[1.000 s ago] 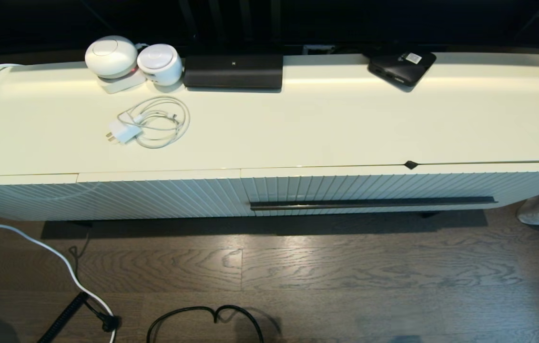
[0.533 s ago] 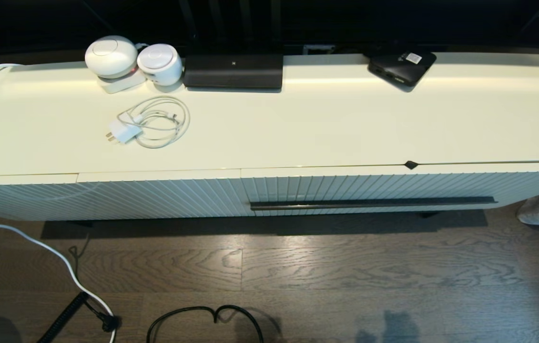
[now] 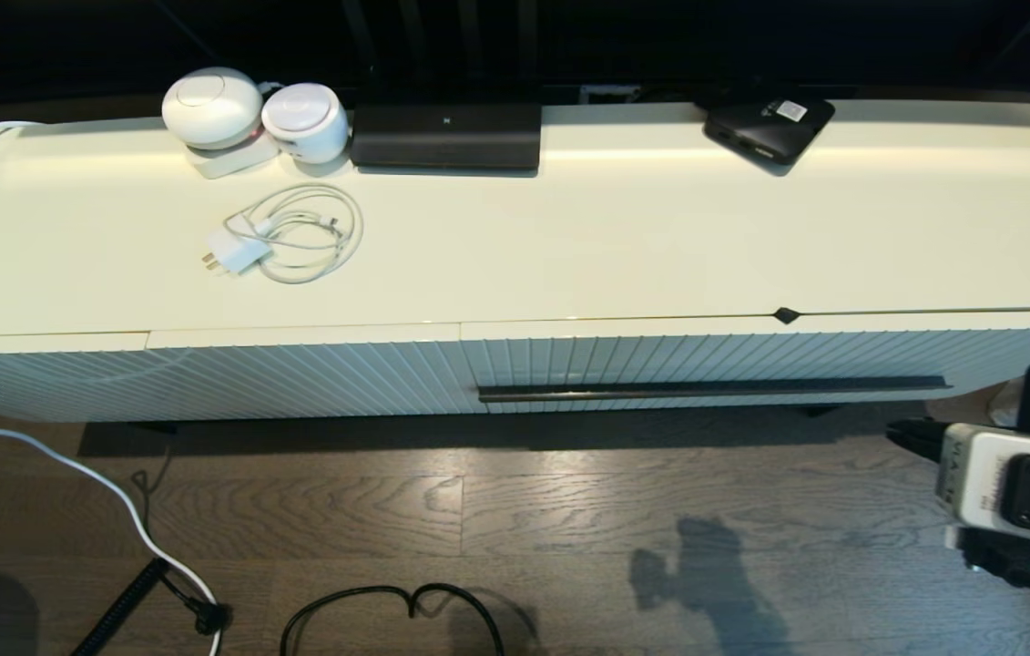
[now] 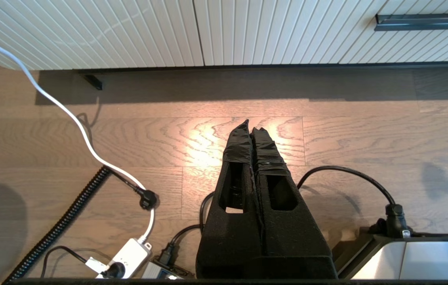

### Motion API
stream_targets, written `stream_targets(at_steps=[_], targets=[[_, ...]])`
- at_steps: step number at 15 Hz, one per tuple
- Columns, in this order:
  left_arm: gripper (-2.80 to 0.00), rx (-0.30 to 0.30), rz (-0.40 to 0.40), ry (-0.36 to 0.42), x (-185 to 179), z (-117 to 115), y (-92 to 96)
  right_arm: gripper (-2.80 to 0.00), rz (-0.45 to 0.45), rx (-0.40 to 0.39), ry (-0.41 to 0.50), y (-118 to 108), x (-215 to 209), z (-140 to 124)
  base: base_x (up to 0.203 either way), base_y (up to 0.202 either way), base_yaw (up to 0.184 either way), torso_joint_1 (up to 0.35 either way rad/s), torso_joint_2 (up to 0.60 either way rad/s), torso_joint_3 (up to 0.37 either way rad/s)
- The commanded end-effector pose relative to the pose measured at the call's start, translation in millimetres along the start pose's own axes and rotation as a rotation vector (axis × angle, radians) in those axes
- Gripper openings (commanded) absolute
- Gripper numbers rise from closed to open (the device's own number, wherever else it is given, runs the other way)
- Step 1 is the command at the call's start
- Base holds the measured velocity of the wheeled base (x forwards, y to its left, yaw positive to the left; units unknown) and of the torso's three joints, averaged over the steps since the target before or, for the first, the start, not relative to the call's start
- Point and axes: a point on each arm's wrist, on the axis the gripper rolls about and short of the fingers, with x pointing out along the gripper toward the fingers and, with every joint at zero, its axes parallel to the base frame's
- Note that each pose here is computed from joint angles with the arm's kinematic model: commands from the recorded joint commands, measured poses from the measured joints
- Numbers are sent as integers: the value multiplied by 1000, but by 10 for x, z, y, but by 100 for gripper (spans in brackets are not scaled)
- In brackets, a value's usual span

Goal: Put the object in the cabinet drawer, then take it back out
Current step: Open the drawer

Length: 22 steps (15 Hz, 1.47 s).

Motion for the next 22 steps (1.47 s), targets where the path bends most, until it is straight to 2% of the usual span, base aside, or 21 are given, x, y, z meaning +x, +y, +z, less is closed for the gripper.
stream_targets(at_steps=[1, 3, 7, 8, 11, 14, 16, 18, 21, 22], targets=[[-280, 0, 0, -3, -2, 0, 0, -280, 52, -22, -31, 75, 261, 186, 0, 0, 0, 0, 0, 0], [-280, 0, 0, -2, -1, -4, 0, -280, 22, -25, -7, 122, 323, 267, 0, 0, 0, 0, 0, 0], [-280, 0, 0, -3, -2, 0, 0, -280, -87, 30, 19, 234, 634, 319, 0, 0, 0, 0, 0, 0], [-280, 0, 0, -3, -2, 0, 0, 0, -59, 19, 33, 307, 667, 296, 0, 0, 0, 0, 0, 0], [-280, 0, 0, -3, -2, 0, 0, 0, -14, 13, 46, 412, 767, 282, 0, 0, 0, 0, 0, 0], [-280, 0, 0, -3, -2, 0, 0, 0, 73, -11, -14, 549, 828, 246, 0, 0, 0, 0, 0, 0], [-280, 0, 0, -3, -2, 0, 0, 0, 110, -28, -1, 626, 899, 215, 0, 0, 0, 0, 0, 0], [-280, 0, 0, -3, -2, 0, 0, 0, 117, -58, 6, 649, 1007, 205, 0, 0, 0, 0, 0, 0], [-280, 1, 0, -3, -2, 0, 0, 0, 113, -62, 14, 675, 1184, 170, 0, 0, 0, 0, 0, 0], [-280, 0, 0, -3, -2, 0, 0, 0, 120, -89, 18, 689, 1220, 163, 0, 0, 0, 0, 0, 0]])
